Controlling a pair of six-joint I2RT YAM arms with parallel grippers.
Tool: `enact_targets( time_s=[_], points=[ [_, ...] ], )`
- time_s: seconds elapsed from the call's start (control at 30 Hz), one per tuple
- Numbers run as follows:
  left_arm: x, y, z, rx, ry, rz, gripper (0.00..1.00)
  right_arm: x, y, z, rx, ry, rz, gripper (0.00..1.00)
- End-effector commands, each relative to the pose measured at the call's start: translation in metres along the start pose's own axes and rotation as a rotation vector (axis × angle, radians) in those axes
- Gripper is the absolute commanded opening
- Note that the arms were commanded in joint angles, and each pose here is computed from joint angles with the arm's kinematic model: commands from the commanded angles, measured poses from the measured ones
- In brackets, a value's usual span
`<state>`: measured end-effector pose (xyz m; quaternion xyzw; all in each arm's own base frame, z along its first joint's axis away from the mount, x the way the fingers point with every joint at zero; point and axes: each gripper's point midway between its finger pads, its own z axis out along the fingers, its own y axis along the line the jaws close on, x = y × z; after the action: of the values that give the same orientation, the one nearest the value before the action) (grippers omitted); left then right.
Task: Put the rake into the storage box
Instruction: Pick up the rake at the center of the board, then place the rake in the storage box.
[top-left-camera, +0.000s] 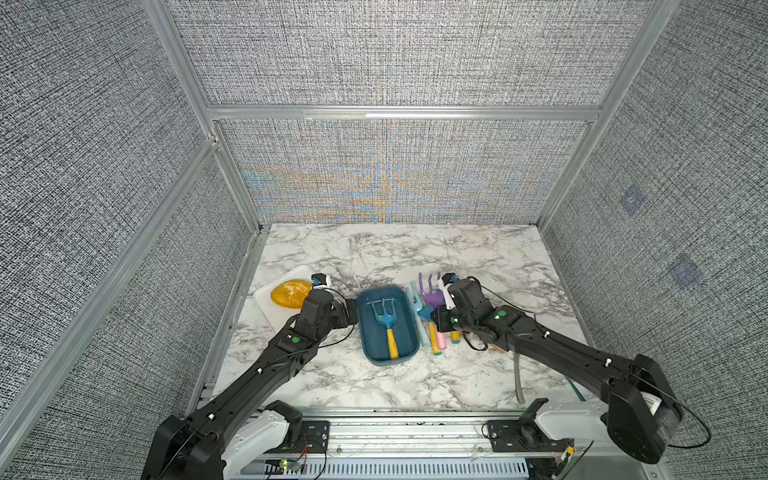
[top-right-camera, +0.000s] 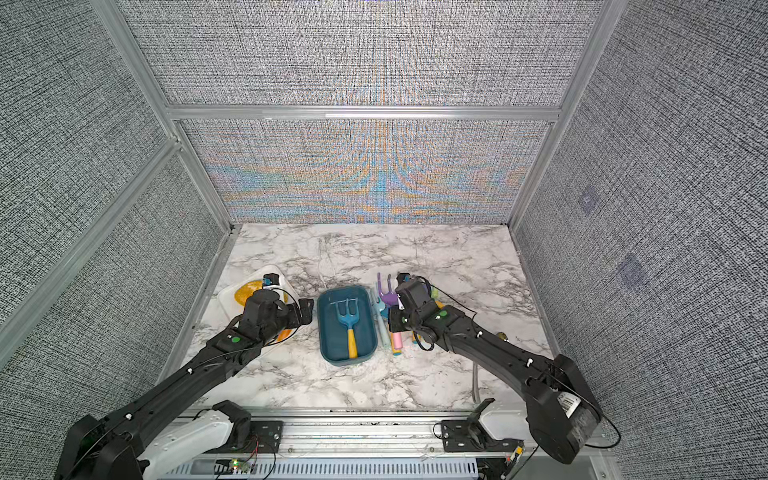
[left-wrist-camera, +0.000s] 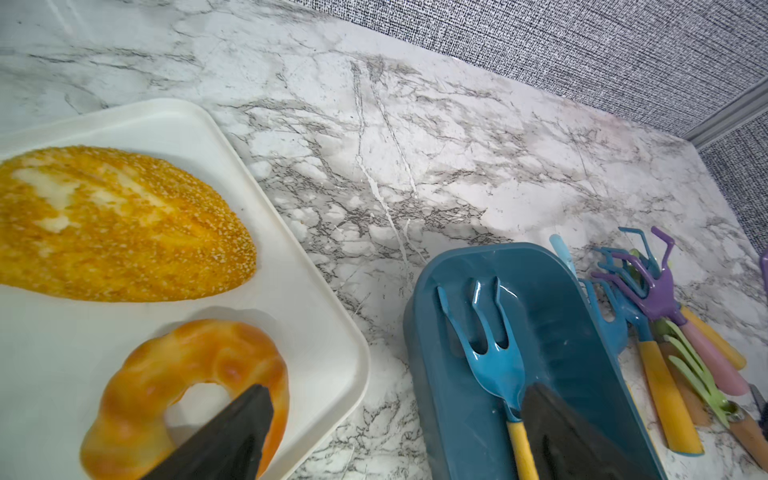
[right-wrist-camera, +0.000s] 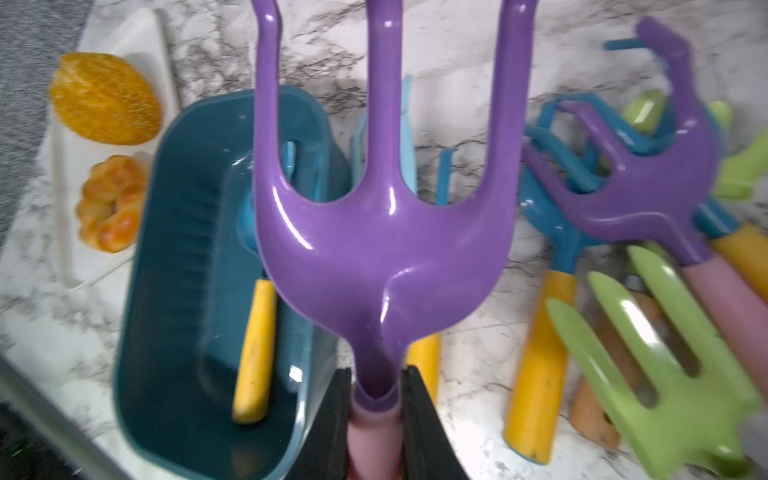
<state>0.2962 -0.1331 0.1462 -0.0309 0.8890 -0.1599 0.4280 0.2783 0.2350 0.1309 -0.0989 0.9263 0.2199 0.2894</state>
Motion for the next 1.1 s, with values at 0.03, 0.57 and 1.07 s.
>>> enact_targets(
  time_s=[0.03, 0.57, 1.07],
  points=[
    [-0.005, 0.006, -0.005, -0.028, -0.034, -0.004, 0.99, -0.001, 0.046, -0.002, -0.213, 0.036, -0.031, 0.0],
    [-0.009, 0.01, -0.011, -0.044, -0.068, -0.001, 0.99, 0.008, 0.076, 0.051, -0.191, 0.142, -0.036, 0.0],
    [-0.014, 0.011, -0.02, -0.044, -0.087, 0.003, 0.99, 0.03, 0.052, 0.093, -0.004, 0.218, -0.067, 0.0]
  ],
)
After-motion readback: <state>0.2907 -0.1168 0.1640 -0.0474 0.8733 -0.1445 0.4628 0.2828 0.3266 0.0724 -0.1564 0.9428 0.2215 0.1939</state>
